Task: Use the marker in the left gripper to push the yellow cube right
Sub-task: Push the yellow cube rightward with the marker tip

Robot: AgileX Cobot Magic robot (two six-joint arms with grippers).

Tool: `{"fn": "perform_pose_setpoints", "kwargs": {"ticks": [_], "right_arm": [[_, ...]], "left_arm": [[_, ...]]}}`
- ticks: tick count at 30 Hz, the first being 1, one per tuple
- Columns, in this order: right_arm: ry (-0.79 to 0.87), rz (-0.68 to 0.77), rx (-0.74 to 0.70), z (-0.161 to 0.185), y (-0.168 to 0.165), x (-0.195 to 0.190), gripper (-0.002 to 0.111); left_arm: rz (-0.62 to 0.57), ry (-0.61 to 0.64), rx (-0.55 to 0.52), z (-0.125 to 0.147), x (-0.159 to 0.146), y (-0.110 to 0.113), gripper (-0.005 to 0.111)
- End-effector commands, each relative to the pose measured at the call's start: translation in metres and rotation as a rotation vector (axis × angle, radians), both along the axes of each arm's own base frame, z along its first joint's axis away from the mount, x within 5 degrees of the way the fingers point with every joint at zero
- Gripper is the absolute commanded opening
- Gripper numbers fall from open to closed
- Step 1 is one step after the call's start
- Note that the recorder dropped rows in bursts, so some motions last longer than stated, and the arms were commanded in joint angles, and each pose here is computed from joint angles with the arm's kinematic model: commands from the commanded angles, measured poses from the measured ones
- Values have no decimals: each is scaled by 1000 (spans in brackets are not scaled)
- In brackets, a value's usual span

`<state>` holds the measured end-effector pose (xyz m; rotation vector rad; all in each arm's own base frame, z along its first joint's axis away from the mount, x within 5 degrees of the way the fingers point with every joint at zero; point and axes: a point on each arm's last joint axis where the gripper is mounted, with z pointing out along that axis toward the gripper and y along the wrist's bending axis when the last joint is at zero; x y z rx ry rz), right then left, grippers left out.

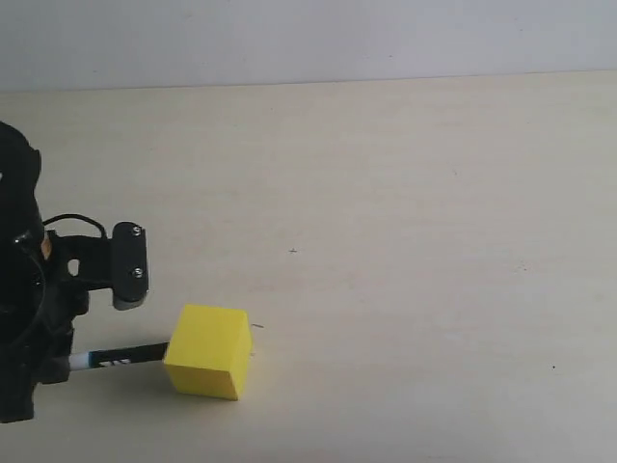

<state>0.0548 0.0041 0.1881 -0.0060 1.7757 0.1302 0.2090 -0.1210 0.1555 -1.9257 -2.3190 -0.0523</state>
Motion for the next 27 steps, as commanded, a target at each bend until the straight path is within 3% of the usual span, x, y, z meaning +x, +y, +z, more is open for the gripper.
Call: {"fn": "perform_pose_setpoints", "kwargs": {"ticks": [1, 10, 14, 21, 23, 27], "right_arm": [[-11, -5, -5, 0, 0, 0, 0], [-11, -5, -5, 0, 0, 0, 0], [-11, -5, -5, 0, 0, 0, 0], [-9, -6, -6, 0, 0, 0, 0], [-9, -6, -6, 0, 0, 0, 0], [-9, -6, -6, 0, 0, 0, 0]], "left_arm": [[-61, -38, -63, 10, -3, -31, 0], [-54, 1, 104, 17, -6, -21, 0], [-58, -26, 78, 16, -4, -24, 0], [-113, -166, -120, 13, -5, -61, 0], [-142, -150, -90, 15, -8, -63, 0], [-73, -106, 32, 15, -4, -42, 0]]}}
